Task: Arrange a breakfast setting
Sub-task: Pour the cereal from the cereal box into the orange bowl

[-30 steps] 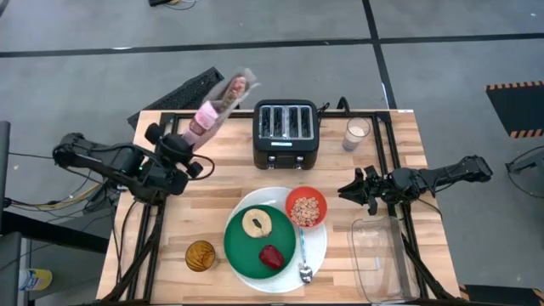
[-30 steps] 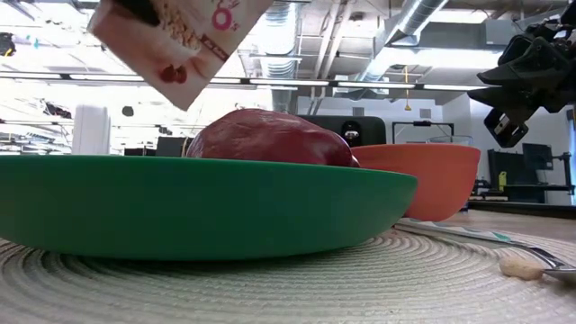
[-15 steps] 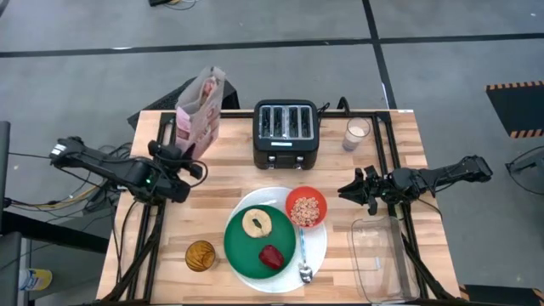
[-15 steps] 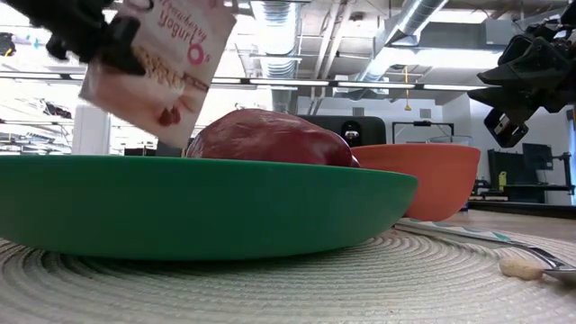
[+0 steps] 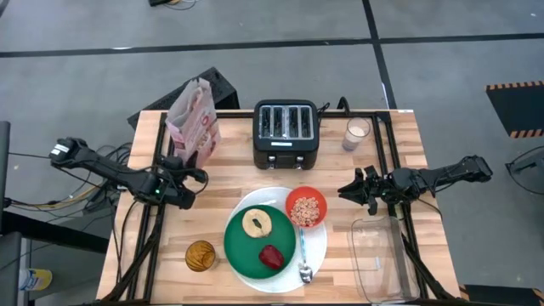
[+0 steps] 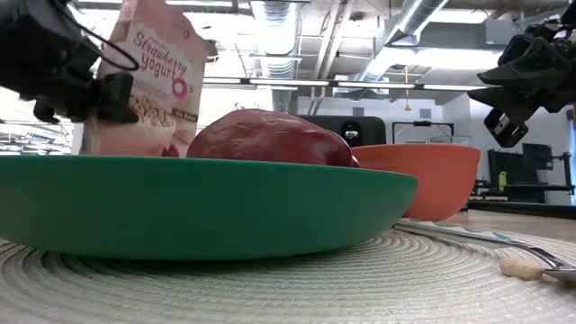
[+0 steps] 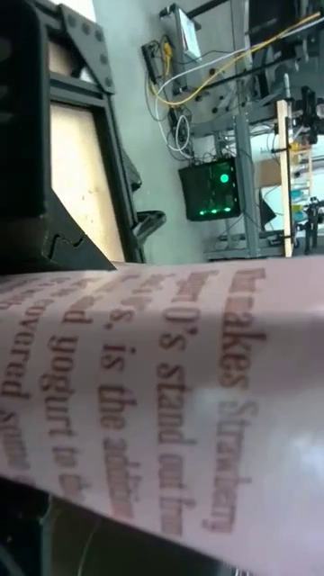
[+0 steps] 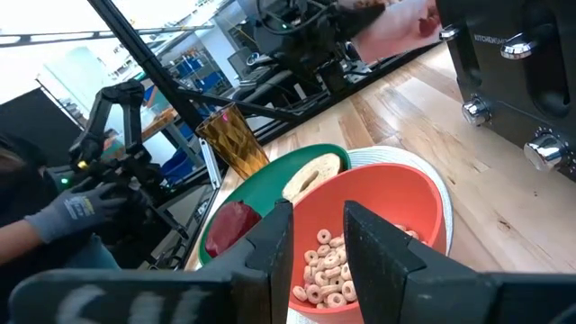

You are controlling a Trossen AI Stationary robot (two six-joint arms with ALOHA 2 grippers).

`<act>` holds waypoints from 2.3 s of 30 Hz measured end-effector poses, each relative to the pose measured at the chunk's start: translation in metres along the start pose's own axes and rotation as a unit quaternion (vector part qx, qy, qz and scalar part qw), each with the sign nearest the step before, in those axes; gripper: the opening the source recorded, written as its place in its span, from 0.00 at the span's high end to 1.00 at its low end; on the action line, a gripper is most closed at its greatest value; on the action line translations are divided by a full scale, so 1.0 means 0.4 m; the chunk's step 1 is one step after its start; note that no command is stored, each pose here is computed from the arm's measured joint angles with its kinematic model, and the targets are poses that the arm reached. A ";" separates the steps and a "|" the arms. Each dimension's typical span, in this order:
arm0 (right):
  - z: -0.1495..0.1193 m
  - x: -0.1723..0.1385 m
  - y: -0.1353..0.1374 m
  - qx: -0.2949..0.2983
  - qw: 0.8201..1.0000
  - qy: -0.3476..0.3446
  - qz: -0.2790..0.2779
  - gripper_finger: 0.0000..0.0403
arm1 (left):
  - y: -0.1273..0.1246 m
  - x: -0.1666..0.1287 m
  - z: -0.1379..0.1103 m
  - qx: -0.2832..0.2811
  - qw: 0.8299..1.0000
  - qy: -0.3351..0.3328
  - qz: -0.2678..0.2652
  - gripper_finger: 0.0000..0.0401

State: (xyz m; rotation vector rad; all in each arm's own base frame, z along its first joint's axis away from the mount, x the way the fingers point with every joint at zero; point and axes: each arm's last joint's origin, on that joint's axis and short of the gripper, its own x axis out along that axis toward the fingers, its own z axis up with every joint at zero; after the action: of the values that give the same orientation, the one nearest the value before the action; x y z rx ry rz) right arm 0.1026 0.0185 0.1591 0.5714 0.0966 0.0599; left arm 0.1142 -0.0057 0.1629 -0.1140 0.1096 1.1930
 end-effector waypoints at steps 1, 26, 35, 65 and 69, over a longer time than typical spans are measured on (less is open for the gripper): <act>0.000 0.000 0.000 0.000 1.000 0.000 0.000 0.69 | 0.003 0.002 -0.011 -0.003 1.000 -0.001 0.001 0.76; 0.000 0.000 0.000 0.000 1.000 0.000 0.000 0.69 | 0.024 0.052 -0.114 -0.047 0.997 0.055 -0.005 0.55; 0.000 0.000 0.000 0.000 1.000 0.000 0.000 0.69 | 0.003 0.052 -0.086 -0.025 0.999 0.040 -0.018 0.29; 0.000 0.000 0.000 0.000 1.000 0.000 0.000 0.69 | 0.076 -0.029 0.068 -0.014 0.958 0.161 -0.235 0.27; 0.000 0.000 0.000 0.000 1.000 0.000 0.000 0.69 | 0.084 -0.040 0.083 -0.024 0.946 0.161 -0.279 0.27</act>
State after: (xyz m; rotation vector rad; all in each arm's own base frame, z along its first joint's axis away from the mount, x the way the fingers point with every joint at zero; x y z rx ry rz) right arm 0.1026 0.0185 0.1591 0.5714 0.0968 0.0601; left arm 0.0780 -0.0034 0.1970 -0.3597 0.3141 0.6012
